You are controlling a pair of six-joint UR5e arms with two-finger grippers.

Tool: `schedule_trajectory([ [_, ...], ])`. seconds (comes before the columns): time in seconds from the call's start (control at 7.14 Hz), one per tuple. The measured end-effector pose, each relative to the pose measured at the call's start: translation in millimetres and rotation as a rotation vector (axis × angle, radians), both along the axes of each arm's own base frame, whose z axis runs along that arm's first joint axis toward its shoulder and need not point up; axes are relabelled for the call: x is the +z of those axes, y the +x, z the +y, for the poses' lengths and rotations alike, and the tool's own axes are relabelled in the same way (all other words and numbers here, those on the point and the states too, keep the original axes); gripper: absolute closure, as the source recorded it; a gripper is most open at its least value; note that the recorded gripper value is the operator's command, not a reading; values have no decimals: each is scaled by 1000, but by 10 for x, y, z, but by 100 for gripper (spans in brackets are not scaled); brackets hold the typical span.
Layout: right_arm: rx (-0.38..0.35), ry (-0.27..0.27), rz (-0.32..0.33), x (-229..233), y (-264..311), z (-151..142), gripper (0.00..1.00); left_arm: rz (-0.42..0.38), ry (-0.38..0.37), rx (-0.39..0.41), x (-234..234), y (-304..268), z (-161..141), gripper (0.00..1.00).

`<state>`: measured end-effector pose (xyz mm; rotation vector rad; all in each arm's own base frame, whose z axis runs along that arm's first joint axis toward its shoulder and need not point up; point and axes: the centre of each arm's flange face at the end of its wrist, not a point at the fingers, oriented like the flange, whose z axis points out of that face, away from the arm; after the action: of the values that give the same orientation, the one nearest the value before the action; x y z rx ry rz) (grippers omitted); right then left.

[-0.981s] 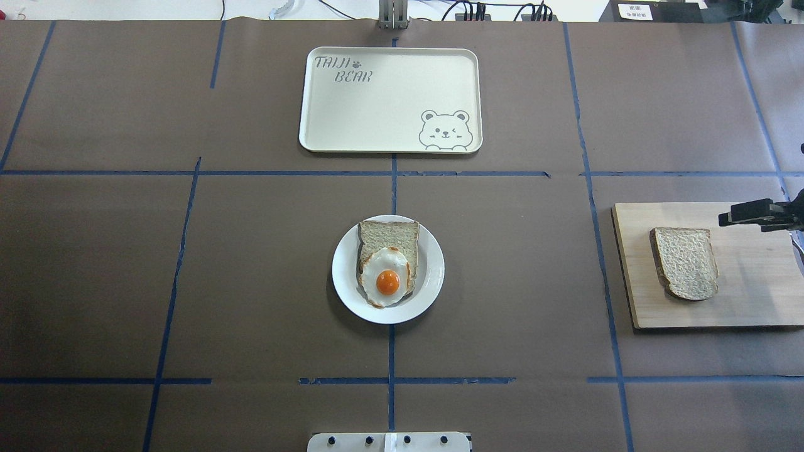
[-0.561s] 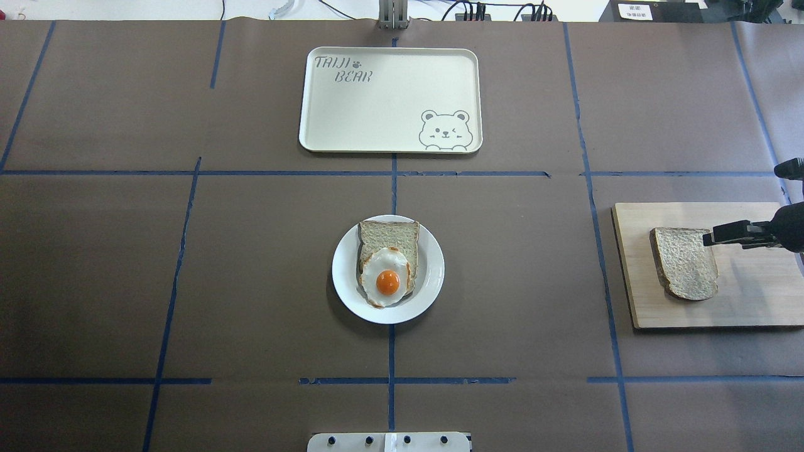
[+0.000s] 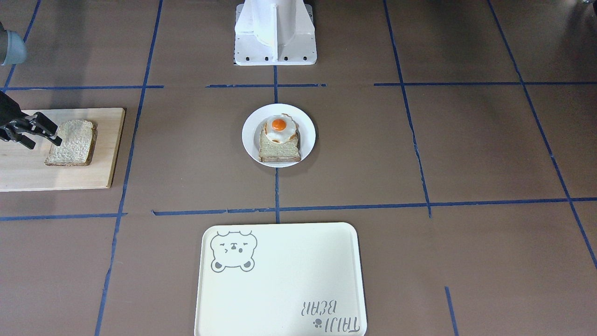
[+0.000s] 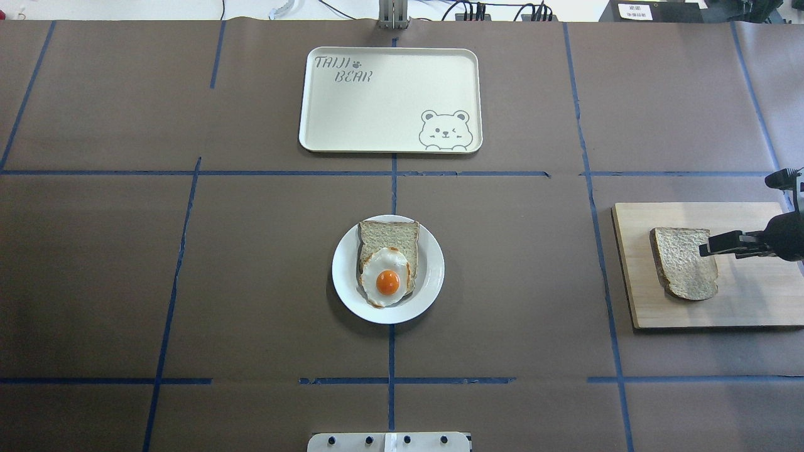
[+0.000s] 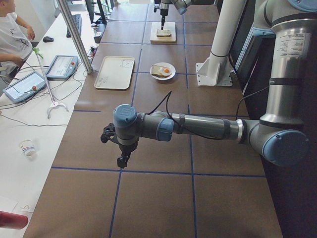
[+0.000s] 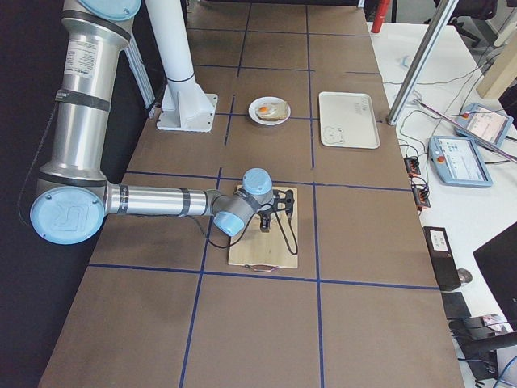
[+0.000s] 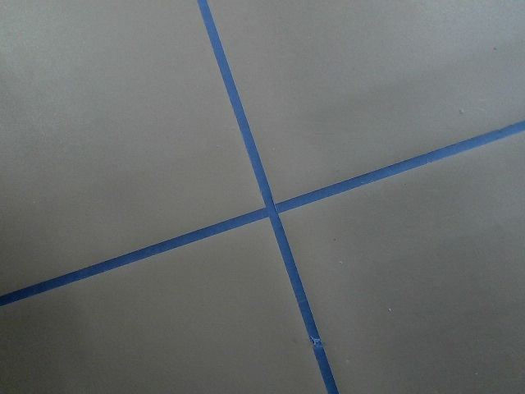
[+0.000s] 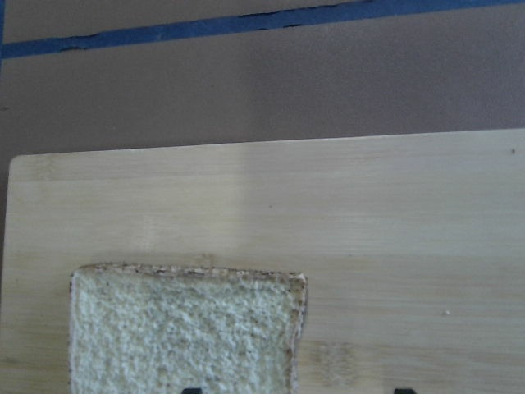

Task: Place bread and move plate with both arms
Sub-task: 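Lower the right gripper onto the bread slice and close on its edge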

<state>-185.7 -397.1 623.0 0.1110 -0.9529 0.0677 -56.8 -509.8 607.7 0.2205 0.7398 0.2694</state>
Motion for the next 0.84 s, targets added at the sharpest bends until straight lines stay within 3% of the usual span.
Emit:
schedule_trajectory([
  [0.42,-10,-2,1,18,-48,5,38,-1,-1,0,7,0,0,0],
  [0.7,-13,-2,0,16,-57,5,63,-1,-2,0,9,0,1,0],
  [0.84,-15,-3,-2,13,-60,6,63,-1,-2,0,9,-1,1,0],
])
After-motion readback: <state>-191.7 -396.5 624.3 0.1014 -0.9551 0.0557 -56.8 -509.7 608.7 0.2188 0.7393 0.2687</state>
